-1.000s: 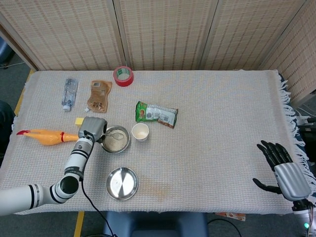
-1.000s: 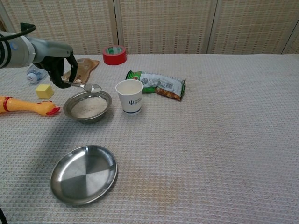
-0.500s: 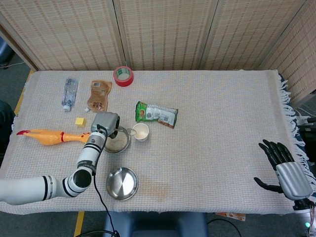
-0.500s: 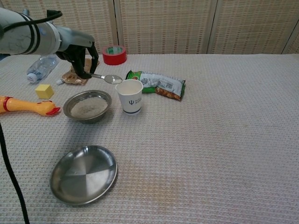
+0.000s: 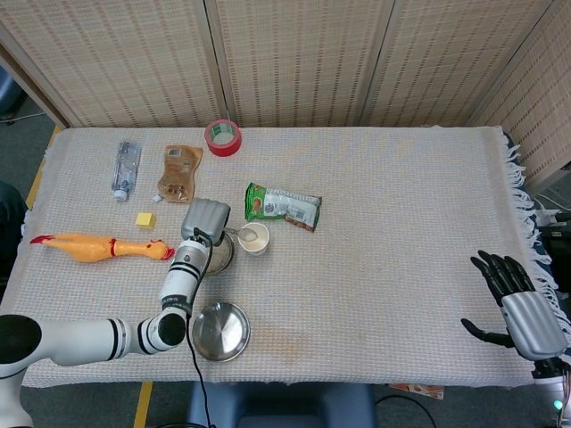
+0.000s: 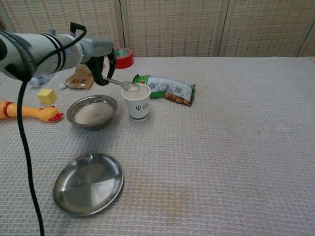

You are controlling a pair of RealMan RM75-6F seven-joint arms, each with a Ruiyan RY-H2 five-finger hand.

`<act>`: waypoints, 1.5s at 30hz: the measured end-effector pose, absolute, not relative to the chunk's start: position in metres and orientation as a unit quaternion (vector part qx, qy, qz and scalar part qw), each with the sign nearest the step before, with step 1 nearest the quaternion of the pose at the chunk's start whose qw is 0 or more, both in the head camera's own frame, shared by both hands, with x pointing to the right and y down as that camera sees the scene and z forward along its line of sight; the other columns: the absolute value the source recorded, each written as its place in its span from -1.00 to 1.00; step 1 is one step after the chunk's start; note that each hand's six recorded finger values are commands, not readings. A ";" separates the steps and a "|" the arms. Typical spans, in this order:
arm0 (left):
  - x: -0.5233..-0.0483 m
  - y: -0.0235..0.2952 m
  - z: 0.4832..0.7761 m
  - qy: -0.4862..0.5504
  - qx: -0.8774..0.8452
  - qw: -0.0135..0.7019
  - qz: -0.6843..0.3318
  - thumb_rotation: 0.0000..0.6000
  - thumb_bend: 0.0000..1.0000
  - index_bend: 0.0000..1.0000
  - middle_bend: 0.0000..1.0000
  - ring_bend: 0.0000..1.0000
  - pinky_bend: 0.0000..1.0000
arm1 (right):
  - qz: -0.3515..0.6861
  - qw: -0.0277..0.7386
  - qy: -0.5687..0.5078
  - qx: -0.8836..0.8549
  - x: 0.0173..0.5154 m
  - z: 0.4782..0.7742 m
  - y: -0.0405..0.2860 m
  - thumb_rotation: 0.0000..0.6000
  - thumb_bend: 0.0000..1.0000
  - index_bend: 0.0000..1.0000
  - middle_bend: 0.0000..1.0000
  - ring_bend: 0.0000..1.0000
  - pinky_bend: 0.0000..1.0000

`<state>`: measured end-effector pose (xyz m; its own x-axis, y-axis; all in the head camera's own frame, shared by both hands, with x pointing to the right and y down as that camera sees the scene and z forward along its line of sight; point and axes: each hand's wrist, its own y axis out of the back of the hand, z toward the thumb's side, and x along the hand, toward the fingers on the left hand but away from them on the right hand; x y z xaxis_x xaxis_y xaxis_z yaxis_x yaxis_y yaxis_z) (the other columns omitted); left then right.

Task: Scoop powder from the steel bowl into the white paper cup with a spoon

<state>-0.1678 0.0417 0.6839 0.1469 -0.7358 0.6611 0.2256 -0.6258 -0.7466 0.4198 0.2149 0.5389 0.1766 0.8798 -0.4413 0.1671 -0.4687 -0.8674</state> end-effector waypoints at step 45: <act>-0.147 0.094 0.696 0.173 -0.375 0.758 -0.504 1.00 -0.23 0.21 1.00 1.00 1.00 | 0.511 0.351 -0.388 -0.683 0.421 0.533 0.215 0.74 -0.77 -1.00 -1.00 -1.00 -1.00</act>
